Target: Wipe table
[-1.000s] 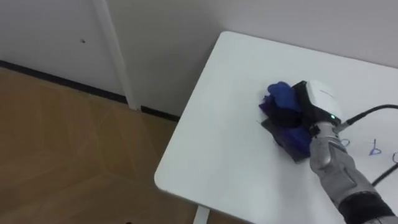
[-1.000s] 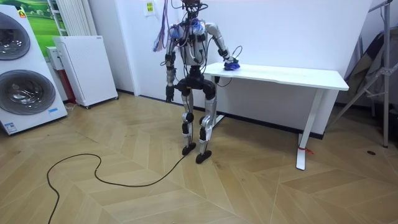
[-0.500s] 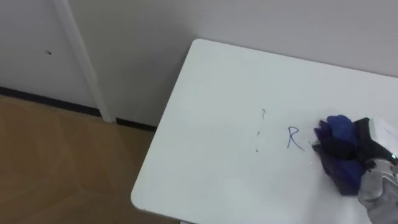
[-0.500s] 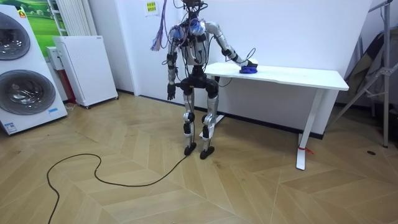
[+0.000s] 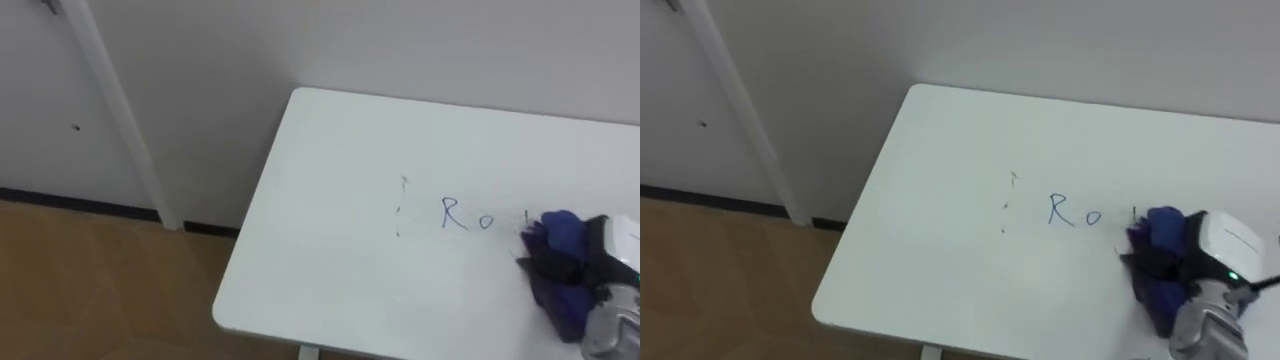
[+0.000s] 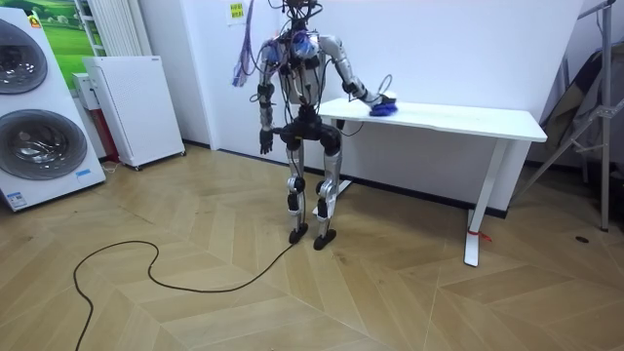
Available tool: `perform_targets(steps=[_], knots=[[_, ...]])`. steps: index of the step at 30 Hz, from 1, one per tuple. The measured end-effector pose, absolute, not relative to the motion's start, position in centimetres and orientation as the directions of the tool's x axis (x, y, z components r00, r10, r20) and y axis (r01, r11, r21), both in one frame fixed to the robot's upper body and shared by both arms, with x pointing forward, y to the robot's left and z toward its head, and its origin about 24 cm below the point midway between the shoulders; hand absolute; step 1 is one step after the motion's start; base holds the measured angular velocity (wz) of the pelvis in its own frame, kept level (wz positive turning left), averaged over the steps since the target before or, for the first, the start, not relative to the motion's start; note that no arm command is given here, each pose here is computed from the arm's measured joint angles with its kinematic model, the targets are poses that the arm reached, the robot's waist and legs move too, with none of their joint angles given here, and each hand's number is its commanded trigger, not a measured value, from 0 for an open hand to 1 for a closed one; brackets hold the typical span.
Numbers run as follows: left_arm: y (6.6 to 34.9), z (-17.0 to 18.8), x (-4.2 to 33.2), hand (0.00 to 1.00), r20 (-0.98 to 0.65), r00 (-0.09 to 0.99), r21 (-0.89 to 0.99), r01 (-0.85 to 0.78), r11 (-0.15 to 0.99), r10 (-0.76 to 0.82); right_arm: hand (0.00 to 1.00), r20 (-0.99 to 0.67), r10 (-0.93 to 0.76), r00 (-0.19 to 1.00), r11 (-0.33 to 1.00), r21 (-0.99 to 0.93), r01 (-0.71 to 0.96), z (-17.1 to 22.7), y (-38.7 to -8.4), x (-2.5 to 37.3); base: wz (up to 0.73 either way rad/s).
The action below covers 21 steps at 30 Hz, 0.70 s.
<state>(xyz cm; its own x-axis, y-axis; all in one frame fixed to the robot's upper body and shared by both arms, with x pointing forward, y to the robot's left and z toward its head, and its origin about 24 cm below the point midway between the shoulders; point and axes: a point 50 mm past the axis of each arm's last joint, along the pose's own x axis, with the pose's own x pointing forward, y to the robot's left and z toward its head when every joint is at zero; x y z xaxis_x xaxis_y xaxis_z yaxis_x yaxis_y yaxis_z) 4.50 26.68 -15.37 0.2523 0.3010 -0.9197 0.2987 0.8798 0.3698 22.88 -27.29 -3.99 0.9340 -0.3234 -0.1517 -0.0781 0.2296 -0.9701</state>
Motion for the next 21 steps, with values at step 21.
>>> perform_targets(steps=[21], knots=[[23.9, -16.2, 5.4, 0.0, -0.943, 0.253, 0.304, 0.393, 0.868, 0.216, 1.0, -0.164, 0.3, 0.94, 0.317, -0.912, -0.261, -2.9, -10.8, 25.2, 0.11]])
